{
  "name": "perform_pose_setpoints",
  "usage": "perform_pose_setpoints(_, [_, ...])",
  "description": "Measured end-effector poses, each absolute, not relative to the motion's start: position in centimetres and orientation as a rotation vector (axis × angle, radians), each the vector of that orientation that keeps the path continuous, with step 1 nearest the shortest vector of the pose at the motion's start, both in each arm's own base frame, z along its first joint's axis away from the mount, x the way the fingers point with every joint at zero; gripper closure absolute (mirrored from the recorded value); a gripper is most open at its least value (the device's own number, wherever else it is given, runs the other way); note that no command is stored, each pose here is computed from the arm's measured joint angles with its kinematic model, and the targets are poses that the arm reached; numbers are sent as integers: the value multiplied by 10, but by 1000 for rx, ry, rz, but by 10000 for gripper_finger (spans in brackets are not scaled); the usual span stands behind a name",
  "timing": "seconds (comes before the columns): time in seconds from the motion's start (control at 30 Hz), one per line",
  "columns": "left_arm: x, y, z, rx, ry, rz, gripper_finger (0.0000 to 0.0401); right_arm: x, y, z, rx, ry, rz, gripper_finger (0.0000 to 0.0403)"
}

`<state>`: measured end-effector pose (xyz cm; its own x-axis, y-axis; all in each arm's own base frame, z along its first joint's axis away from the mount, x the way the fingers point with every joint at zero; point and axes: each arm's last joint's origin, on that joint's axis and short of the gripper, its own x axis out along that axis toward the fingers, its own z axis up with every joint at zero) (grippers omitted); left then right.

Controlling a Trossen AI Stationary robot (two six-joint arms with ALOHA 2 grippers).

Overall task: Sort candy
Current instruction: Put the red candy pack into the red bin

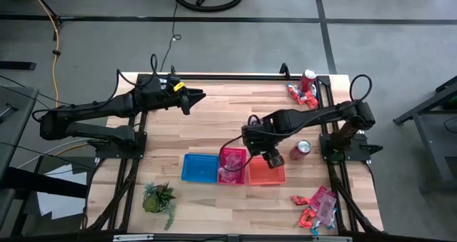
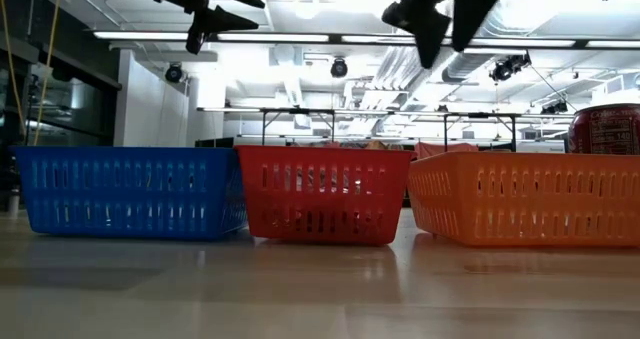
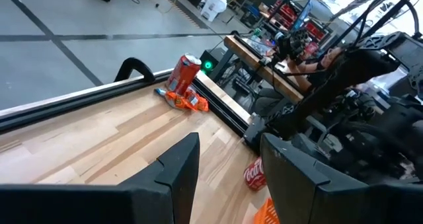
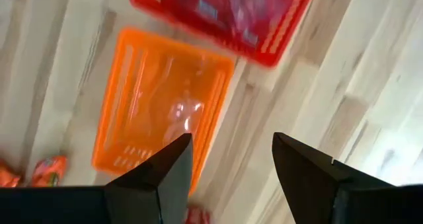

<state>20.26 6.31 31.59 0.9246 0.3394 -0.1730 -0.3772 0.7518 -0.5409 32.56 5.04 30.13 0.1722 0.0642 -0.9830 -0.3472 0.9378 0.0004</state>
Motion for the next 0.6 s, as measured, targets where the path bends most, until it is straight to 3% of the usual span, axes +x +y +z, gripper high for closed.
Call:
perform_pose_setpoints(0.3, [203, 62, 316, -567, 78, 369, 252, 259, 9, 274, -7, 1386, 34, 199])
perform_pose_setpoints(0.4, [203, 62, 316, -543, 82, 368, 252, 234, -12, 276, 93, 1289, -244, 199])
perform_pose_setpoints(0.53, [203, 63, 316, -508, 88, 367, 252, 208, -46, 291, 312, 1056, -796, 199])
perform_pose_setpoints(0.6, [203, 63, 316, -493, 91, 367, 252, 200, -66, 296, 410, 965, -982, 199])
